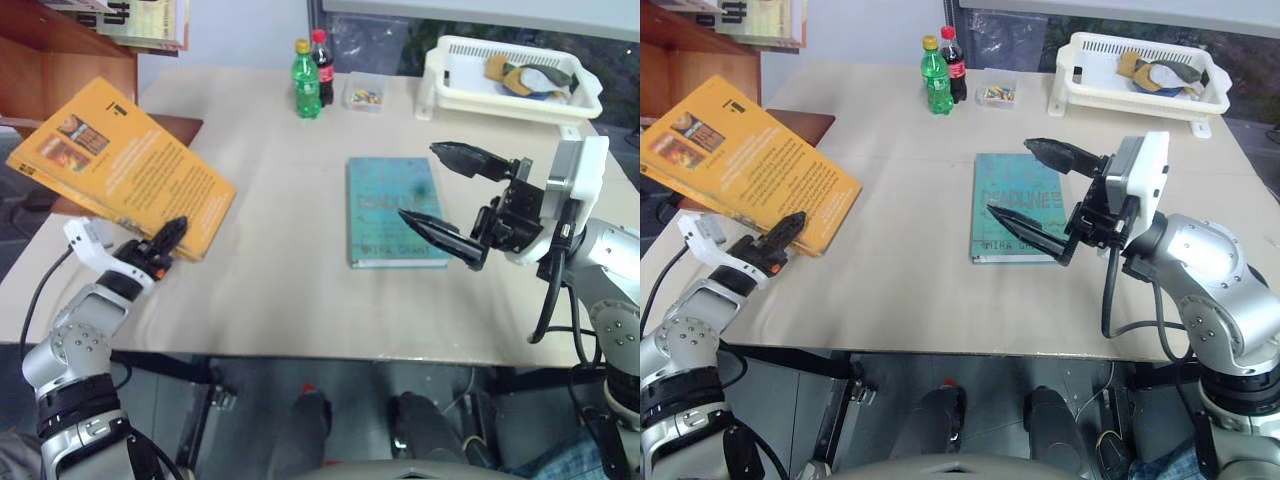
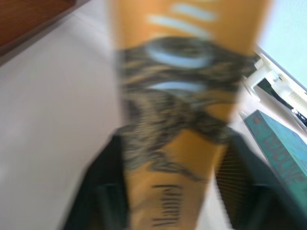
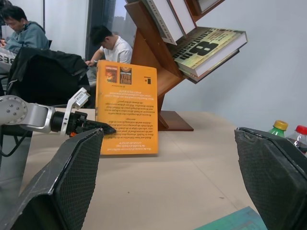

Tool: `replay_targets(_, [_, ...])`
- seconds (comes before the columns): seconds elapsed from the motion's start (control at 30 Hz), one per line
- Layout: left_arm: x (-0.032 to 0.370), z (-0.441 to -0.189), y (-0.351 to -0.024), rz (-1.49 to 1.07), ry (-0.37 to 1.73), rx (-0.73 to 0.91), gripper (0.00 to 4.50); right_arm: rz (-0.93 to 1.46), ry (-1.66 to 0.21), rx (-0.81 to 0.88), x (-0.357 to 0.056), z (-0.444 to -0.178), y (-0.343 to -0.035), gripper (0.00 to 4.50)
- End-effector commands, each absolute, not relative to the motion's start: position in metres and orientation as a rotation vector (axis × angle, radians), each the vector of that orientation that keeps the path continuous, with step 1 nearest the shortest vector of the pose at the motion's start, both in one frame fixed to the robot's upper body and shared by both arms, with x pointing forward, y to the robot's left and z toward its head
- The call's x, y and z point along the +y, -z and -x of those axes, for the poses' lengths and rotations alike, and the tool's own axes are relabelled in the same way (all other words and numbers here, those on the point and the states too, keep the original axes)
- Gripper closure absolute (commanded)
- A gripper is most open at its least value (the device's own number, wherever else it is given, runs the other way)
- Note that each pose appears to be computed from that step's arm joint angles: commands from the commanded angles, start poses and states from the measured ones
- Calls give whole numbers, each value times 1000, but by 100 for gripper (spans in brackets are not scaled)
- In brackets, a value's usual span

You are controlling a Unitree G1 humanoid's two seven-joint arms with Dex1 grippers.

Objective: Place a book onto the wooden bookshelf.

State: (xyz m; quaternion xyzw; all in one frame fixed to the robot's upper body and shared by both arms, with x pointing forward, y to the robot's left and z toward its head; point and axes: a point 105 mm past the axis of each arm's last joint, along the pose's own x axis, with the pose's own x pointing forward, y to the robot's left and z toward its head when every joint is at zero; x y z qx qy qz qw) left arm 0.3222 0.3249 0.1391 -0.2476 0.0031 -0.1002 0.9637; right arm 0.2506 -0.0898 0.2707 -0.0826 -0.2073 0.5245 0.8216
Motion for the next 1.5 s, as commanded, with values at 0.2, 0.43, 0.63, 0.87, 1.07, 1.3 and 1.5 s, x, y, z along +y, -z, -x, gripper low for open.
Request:
replay_targets(0.2, [371,-304,-203,462,154,-166,4,185,-1113,-496,-92,-245,-279,0])
replay_targets(0.43, [392,-303,-258,475,169,-260,4,178,-1131,-506,-89,-245,-279,0])
replay_targets(0.63, [392,-312,-260,478,162,-219,4,219,-1186,-521,-85,-234,-275,0])
replay_targets(0.87, [394,-313,-253,473,155,-203,4,266,-1245,-505,-81,-224,-266,0])
replay_targets(1.07, [398,-311,-252,476,148,-207,4,272,-1256,-497,-81,-225,-265,0])
replay_targets(1.3, [402,-306,-254,473,144,-214,4,264,-1253,-496,-80,-227,-265,0])
replay_targets(1.5, [406,-304,-259,463,142,-216,4,255,-1251,-498,-79,-229,-266,0])
